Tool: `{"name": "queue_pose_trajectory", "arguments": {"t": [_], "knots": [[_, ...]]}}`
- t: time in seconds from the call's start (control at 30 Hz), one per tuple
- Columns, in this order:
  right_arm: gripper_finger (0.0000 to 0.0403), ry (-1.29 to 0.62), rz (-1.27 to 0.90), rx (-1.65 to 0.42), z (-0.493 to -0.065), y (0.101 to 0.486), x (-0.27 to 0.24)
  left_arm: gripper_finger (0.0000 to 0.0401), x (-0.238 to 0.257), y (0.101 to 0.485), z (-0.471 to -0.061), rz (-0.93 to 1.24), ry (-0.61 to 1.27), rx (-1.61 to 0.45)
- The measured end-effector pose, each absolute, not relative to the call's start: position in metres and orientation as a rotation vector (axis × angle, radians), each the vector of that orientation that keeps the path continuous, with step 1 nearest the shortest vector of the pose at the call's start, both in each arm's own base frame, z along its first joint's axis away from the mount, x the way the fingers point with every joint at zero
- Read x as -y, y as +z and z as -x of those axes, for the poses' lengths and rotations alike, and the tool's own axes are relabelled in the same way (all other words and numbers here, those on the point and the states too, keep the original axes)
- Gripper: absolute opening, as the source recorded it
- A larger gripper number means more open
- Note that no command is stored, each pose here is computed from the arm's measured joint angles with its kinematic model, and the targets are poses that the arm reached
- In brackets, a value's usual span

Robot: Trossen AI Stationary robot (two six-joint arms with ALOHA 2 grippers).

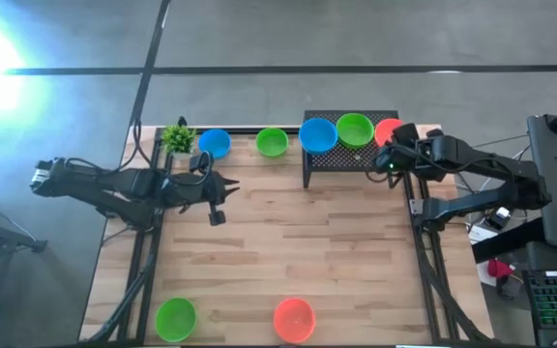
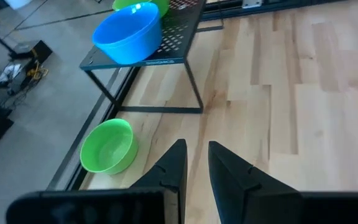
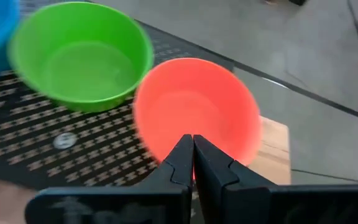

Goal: Pick & Place Mini bowls
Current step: Stack the blue bowl on the blue bowl on the shelf

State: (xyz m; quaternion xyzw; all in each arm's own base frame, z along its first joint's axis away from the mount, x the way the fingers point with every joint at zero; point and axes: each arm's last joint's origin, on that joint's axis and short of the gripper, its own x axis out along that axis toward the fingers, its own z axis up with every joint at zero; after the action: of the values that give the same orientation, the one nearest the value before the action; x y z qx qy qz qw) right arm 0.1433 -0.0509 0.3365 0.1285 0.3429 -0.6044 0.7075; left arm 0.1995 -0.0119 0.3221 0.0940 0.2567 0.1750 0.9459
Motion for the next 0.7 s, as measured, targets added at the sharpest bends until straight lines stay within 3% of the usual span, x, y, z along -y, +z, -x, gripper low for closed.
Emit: {"name": "queue_pose_trajectory", "arguments": {"t": [0.43, 0.7], "knots": [[0.0008, -1.14, -0.281, -0.666, -0.153, 0.337, 0.009, 0.006, -0.04, 0.315, -0.2, -0.04, 0.602, -0.582], [0.0008, -0.981, -0.311, -0.585, -0.162, 0.338, -0.015, 0.006, -0.084, 0.29, -0.21, 0.101, 0.64, -0.718]]}}
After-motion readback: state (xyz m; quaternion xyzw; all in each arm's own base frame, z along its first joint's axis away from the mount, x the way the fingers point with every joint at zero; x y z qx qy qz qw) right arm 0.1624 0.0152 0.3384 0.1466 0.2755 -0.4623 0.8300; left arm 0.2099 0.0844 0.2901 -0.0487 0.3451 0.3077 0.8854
